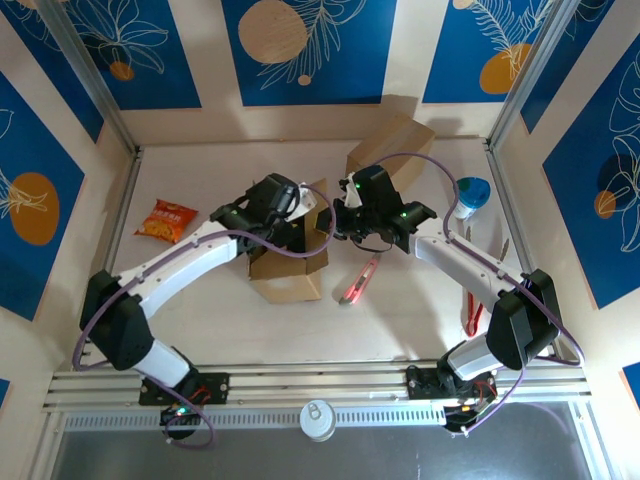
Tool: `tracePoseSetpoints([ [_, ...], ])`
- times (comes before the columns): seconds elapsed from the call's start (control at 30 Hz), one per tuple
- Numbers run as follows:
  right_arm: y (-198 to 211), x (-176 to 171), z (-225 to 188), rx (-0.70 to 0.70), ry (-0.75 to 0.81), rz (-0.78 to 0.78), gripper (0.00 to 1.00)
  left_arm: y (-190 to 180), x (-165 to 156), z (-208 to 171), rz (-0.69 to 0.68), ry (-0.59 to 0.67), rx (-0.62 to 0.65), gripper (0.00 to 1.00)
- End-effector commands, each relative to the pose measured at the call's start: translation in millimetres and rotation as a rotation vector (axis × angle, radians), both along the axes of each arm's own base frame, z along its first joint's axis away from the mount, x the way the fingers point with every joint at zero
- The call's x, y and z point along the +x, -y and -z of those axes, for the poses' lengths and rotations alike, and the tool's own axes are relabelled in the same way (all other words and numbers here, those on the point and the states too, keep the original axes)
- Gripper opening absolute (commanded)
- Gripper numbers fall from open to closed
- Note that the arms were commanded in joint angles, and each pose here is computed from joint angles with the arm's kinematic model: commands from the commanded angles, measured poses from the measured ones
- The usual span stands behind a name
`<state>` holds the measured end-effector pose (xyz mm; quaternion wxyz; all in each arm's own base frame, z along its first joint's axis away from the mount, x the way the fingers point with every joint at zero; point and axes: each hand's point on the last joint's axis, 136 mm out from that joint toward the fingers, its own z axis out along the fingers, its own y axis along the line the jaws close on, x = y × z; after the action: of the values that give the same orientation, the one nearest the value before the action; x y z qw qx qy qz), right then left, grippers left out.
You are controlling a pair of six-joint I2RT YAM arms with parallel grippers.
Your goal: Unpack the express box
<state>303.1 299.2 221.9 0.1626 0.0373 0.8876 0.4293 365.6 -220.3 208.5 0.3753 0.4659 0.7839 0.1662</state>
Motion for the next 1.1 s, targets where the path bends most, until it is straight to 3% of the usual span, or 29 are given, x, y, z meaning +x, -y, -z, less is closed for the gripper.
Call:
tracePoseSetpoints([
  [0.0,-4.6,-0.5,-15.0,0.03,0.031,-0.039,0.0,-8.8,16.5,3.2,-0.036,0.073,0.105,0.99],
  [0.27,-1.7,-0.7,-13.1,0.027,0.026,-0.041,0.0,-18.2,34.7,-2.8,-0.089,0.174,0.19,1.0],
  [0.6,2.0,0.2,-12.0,0.032,0.023,-0.037,0.0,-25.3,34.8,-22.7,-0.105,0.198,0.198,0.79],
  [0.7,2.0,-0.3,-11.9,0.034,0.022,-0.038,0.0,-27.3,34.0,-28.3,-0.104,0.195,0.184,0.56],
  [0.87,2.7,-1.1,-11.9,0.034,0.023,-0.037,0.0,-27.5,31.7,-30.7,-0.094,0.174,0.168,0.3],
  [1.0,3.6,-0.9,-11.5,0.027,0.026,-0.043,0.0,-29.2,30.6,-34.4,-0.093,0.165,0.164,0.05],
  [1.07,6.1,0.0,-11.7,0.021,0.028,-0.045,0.0,-31.2,30.1,-37.4,-0.096,0.16,0.163,0.0],
])
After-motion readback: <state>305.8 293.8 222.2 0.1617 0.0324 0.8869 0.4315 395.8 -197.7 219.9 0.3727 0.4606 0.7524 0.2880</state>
